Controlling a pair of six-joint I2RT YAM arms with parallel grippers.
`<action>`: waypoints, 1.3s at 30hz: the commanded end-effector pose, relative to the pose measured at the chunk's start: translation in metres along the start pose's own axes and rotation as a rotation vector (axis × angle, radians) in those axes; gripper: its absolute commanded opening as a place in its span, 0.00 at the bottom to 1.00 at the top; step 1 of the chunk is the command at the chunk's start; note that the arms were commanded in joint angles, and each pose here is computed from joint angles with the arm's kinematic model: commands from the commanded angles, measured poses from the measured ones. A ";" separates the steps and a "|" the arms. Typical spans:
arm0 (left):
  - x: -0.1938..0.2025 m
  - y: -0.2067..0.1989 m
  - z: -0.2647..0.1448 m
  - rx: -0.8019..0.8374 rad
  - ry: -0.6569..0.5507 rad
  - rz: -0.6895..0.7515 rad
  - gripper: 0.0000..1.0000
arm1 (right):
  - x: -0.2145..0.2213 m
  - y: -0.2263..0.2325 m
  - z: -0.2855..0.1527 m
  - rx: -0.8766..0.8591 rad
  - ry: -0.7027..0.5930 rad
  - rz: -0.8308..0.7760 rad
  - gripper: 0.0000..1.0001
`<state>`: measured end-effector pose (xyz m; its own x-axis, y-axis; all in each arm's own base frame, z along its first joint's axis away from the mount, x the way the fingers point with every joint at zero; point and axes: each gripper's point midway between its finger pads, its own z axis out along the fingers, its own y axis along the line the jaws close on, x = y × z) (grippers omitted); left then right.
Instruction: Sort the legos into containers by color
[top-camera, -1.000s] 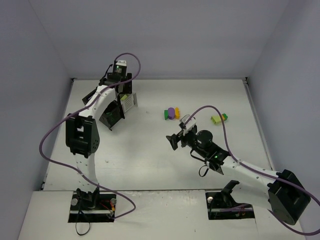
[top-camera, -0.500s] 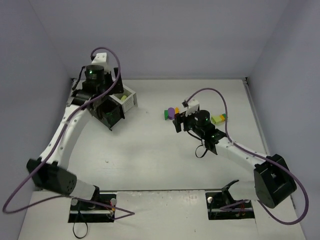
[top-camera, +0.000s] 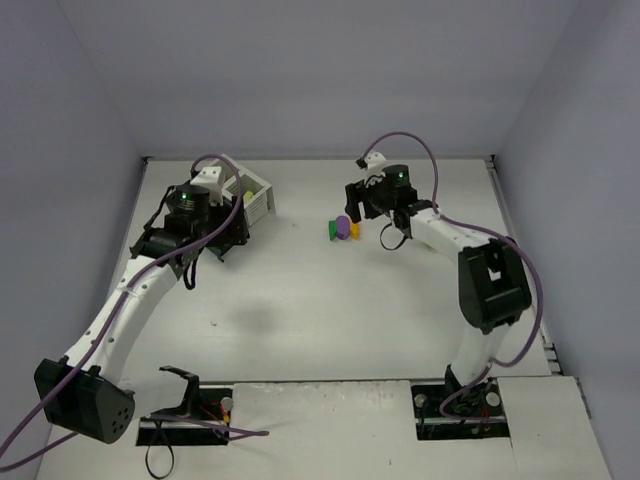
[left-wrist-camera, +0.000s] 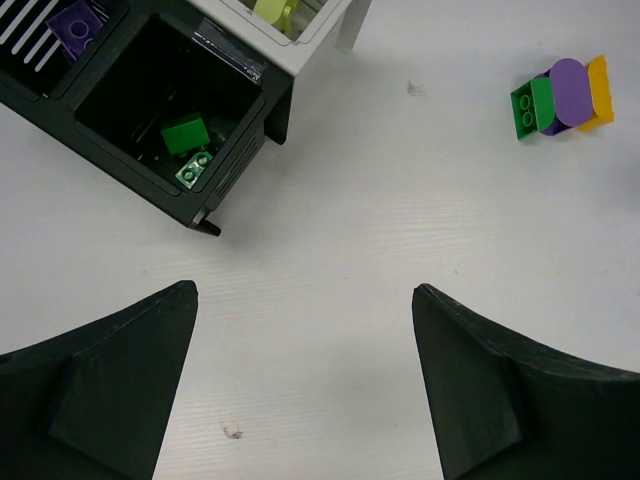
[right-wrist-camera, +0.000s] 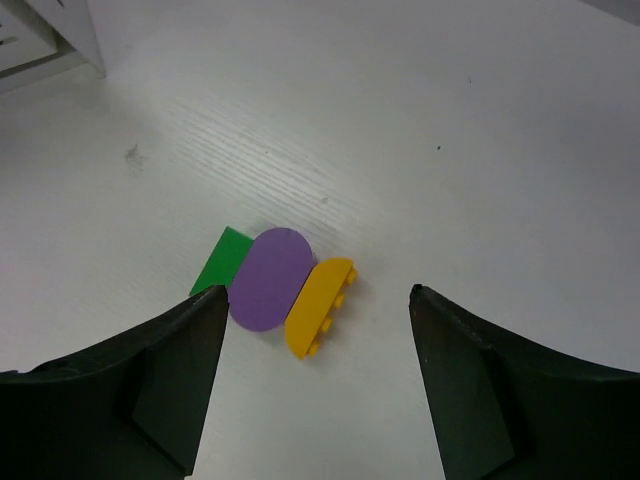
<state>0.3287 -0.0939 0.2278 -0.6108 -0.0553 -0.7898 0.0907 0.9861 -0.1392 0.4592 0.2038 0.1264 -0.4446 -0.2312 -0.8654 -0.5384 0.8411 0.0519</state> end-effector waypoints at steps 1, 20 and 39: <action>-0.032 -0.009 -0.016 0.041 -0.114 0.001 0.82 | -0.028 0.005 0.019 -0.042 -0.038 0.020 0.68; -0.031 -0.004 -0.018 0.015 -0.114 0.010 0.82 | 0.017 -0.022 0.099 0.056 0.041 0.094 0.15; -0.026 -0.009 -0.013 0.043 -0.092 0.009 0.82 | 0.030 0.030 0.012 0.089 0.022 0.123 0.14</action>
<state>0.3264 -0.0945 0.2325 -0.6008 -0.0542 -0.7976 0.1014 0.9845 -0.1433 0.4309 0.2232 0.0352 -0.6224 -0.2005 -0.7566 -0.4260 0.8977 0.1125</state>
